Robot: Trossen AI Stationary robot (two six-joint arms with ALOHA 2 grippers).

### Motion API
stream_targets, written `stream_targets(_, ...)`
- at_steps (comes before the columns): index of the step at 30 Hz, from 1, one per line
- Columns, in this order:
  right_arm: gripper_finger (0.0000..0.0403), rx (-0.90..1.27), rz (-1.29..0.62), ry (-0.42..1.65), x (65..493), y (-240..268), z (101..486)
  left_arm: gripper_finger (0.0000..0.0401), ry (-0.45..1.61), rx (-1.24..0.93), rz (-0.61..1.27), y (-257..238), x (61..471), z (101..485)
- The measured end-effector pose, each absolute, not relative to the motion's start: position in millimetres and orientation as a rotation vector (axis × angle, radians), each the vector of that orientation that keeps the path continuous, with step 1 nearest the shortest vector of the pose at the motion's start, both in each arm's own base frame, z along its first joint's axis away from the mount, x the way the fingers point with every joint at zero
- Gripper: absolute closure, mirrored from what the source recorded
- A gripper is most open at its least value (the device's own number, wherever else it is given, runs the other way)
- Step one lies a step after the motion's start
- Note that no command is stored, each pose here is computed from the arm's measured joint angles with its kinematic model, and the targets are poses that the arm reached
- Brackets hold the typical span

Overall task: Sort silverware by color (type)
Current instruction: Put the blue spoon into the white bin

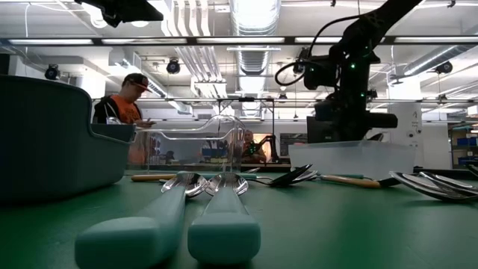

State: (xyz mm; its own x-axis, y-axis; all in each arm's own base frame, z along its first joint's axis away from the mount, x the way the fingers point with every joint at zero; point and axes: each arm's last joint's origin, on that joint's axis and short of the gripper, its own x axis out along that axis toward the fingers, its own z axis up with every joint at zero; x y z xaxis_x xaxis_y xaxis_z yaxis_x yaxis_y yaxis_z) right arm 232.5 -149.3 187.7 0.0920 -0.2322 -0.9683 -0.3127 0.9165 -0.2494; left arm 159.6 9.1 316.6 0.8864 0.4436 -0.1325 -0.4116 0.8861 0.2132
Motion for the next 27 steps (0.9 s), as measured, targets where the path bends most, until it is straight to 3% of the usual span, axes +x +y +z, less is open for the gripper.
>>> stream_targets(27, 0.0394, -0.433, 0.047, 1.462, 230, -148, 175, 0.0401, 0.18, 0.18, 0.447, 9, 160, 317)
